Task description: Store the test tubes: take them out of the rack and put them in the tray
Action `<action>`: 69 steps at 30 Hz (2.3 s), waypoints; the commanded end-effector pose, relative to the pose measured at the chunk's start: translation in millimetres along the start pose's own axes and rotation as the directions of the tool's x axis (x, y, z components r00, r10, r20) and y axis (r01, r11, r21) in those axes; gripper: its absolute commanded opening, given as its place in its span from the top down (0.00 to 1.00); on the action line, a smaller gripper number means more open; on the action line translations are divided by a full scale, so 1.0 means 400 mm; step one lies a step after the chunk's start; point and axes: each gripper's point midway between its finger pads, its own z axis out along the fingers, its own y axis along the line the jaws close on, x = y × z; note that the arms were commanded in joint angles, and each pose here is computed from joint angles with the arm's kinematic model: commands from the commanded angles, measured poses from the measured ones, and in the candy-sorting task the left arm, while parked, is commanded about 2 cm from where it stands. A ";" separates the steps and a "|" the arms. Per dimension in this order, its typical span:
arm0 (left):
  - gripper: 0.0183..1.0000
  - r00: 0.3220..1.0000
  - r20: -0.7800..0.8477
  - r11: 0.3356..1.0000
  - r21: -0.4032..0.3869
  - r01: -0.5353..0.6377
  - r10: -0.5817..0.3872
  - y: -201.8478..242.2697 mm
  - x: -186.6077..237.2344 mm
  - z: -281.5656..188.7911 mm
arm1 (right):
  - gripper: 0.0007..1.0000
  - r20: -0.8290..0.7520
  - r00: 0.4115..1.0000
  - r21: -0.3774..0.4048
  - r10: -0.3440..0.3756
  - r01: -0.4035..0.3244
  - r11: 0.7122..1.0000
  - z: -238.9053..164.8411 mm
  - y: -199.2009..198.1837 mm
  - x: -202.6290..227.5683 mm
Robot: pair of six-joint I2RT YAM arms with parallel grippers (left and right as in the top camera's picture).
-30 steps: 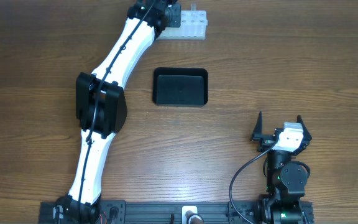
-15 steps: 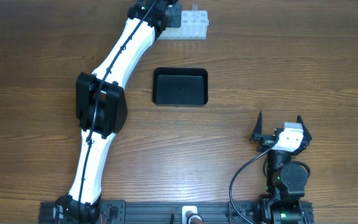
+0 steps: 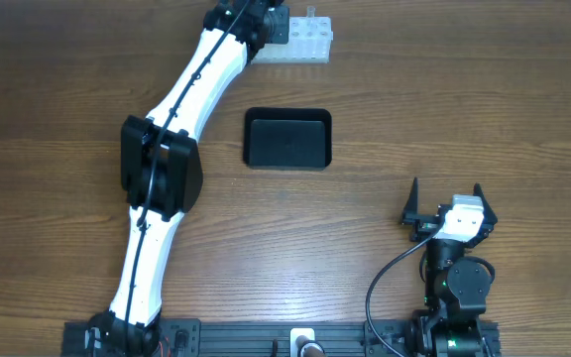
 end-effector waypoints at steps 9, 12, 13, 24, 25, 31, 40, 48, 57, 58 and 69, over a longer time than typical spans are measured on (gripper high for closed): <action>0.90 0.981 0.193 0.998 0.057 0.018 -0.029 -0.020 -0.195 -0.251 | 0.01 -0.002 1.000 0.009 -0.001 0.001 1.000 0.000 -0.005 0.005; 0.91 0.980 0.199 0.998 0.058 0.019 -0.030 -0.017 -0.207 -0.298 | 0.01 -0.002 1.000 0.009 -0.001 0.001 1.000 0.000 -0.005 0.005; 0.91 0.980 0.197 0.998 0.058 0.019 -0.030 -0.015 -0.208 -0.318 | 0.01 -0.002 1.000 0.009 -0.001 0.001 1.000 0.000 -0.005 0.005; 0.94 0.999 -0.045 0.996 0.085 0.030 -0.026 -0.016 -0.073 -0.469 | 0.01 -0.002 1.000 0.009 -0.001 0.001 1.000 0.000 -0.005 0.005; 0.94 0.994 -0.098 0.995 0.084 0.048 -0.040 -0.015 -0.041 -0.477 | 0.01 -0.002 1.000 0.009 -0.001 0.001 1.000 0.000 -0.005 0.005; 0.96 0.948 -0.315 0.998 0.023 0.062 -0.051 -0.006 0.100 -0.506 | 0.01 -0.002 1.000 0.009 -0.001 0.001 1.000 0.000 -0.005 0.005; 0.96 0.849 -0.527 0.999 -0.002 0.033 -0.029 -0.015 0.240 -0.480 | 0.01 -0.002 1.000 0.009 -0.001 0.001 1.000 0.000 -0.005 0.005; 0.95 0.772 -0.635 0.998 0.010 0.056 -0.037 -0.034 0.320 -0.389 | 0.01 -0.002 1.000 0.009 -0.001 0.001 1.000 0.000 -0.005 0.005; 0.95 0.733 -0.679 0.998 -0.017 0.054 -0.051 -0.023 0.373 -0.295 | 0.01 -0.002 1.000 0.009 -0.001 0.001 1.000 0.000 -0.005 0.005; 0.95 0.732 -0.679 0.998 -0.019 0.055 -0.054 -0.021 0.375 -0.285 | 0.01 -0.002 1.000 0.009 -0.001 0.001 1.000 0.000 -0.005 0.005; 0.95 0.700 -0.709 0.996 -0.060 0.069 -0.091 0.021 0.408 -0.225 | 0.01 -0.002 1.000 0.009 -0.001 0.001 1.000 0.000 -0.005 0.005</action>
